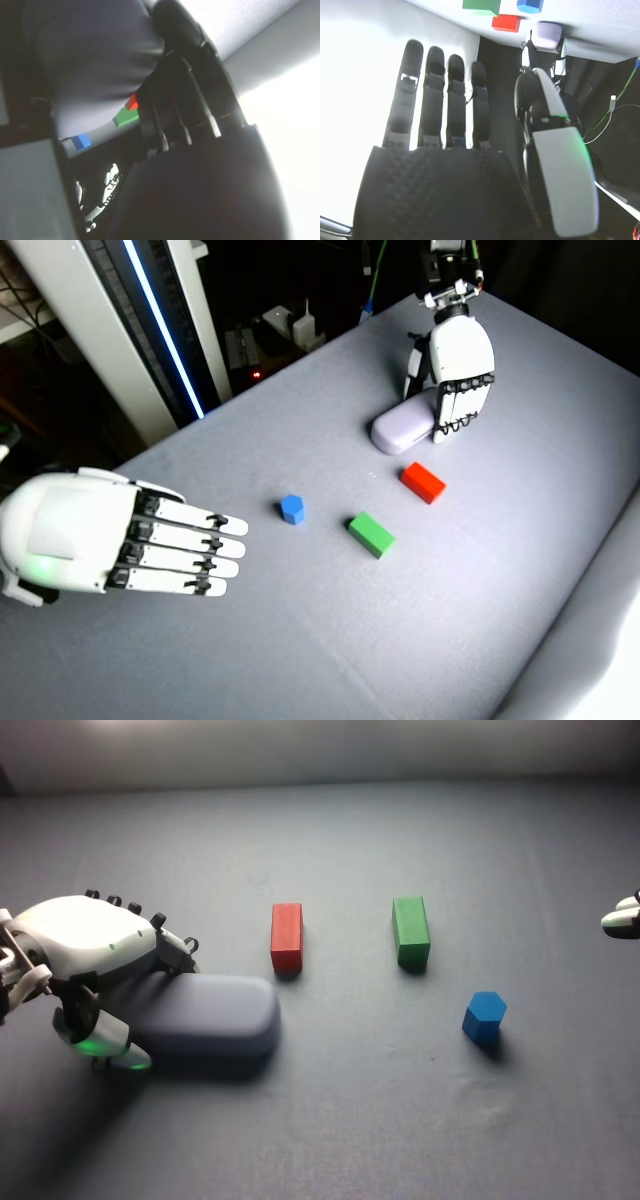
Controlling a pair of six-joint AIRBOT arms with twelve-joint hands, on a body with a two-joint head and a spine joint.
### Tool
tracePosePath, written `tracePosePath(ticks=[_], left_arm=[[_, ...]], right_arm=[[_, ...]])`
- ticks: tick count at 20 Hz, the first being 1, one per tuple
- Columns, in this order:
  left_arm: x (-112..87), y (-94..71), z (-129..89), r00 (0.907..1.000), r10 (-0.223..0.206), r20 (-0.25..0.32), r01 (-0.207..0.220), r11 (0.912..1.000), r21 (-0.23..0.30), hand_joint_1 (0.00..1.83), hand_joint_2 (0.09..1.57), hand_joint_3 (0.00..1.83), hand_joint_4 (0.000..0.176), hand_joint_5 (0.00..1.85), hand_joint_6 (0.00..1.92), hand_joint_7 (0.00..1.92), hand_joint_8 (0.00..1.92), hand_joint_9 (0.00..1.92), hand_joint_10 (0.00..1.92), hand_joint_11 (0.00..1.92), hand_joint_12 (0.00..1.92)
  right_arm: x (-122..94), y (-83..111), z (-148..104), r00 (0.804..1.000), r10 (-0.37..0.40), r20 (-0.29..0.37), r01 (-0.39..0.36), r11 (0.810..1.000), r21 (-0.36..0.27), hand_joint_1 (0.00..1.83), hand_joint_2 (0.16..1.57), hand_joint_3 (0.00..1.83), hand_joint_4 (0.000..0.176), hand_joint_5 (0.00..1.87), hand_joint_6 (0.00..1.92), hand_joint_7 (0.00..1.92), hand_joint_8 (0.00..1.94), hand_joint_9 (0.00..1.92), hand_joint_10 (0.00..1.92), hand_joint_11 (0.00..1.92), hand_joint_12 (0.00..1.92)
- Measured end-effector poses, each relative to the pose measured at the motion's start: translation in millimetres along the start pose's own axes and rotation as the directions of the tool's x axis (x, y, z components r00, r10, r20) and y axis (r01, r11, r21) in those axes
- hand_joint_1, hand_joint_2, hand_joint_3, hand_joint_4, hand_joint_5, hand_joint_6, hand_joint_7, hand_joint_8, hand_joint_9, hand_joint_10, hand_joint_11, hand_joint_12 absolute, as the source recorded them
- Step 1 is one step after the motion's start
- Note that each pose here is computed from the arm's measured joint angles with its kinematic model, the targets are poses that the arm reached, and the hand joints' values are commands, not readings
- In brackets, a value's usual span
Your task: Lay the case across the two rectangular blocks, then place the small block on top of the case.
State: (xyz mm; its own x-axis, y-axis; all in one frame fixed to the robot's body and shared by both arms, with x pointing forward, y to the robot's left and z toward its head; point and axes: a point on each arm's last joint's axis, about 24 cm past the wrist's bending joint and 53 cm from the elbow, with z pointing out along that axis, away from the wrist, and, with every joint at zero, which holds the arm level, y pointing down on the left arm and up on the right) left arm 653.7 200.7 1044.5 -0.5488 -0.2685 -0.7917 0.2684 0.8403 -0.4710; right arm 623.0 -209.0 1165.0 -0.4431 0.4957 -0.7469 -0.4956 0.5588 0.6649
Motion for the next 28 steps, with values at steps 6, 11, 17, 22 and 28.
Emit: tracePosePath(ticks=[6,11,17,22,28], left_arm=[[-25.9,-17.4,-10,0.9951,-0.036,0.092,0.03,0.9973,0.068,1.28,1.05,0.0,0.0,1.01,0.83,1.23,0.72,1.14,0.82,0.97,1.42],[-51.1,-44.4,-17,0.981,-0.107,0.162,0.078,0.9815,0.175,1.28,1.05,0.0,0.0,1.05,0.75,1.19,0.81,1.1,0.88,0.98,1.28],[-89.8,-125.0,26,0.9632,-0.107,0.247,0.013,0.9351,0.354,1.28,1.05,0.0,0.0,1.07,0.73,1.16,0.87,1.08,0.98,0.97,1.29],[-87.2,-131.7,48,0.973,-0.088,0.213,0.013,0.9442,0.329,1.28,1.04,0.0,0.0,1.08,0.77,1.2,0.77,1.12,1.04,0.98,1.35],[-78.4,-134.0,62,0.9787,-0.082,0.188,0.019,0.9484,0.317,1.39,1.09,0.0,0.0,0.91,0.96,1.02,0.95,1.01,1.15,0.97,1.34]], right_arm=[[0,-0.3,0,1.0,0.001,-0.001,-0.001,1.0,0.001,0.7,1.3,0.0,0.0,0.5,0.0,0.48,0.0,0.49,0.0,0.25,0.72],[1,0.1,0,1.0,-0.001,-0.002,0.001,1.0,-0.001,0.68,1.3,0.0,0.0,0.51,0.0,0.48,0.0,0.5,0.0,0.25,0.75],[5,-0.9,2,1.0,0.007,-0.009,-0.007,1.0,-0.003,0.66,1.29,0.0,0.0,0.5,0.0,0.49,0.0,0.51,0.0,0.26,0.74],[4,-3.1,2,1.0,0.008,-0.009,-0.008,1.0,0.003,0.67,1.29,0.0,0.0,0.5,0.0,0.48,0.0,0.49,0.0,0.24,0.74],[5,-3.6,2,1.0,0.009,-0.009,-0.009,1.0,0.003,0.64,1.29,0.0,0.0,0.51,0.0,0.48,0.0,0.51,0.01,0.27,0.74]])
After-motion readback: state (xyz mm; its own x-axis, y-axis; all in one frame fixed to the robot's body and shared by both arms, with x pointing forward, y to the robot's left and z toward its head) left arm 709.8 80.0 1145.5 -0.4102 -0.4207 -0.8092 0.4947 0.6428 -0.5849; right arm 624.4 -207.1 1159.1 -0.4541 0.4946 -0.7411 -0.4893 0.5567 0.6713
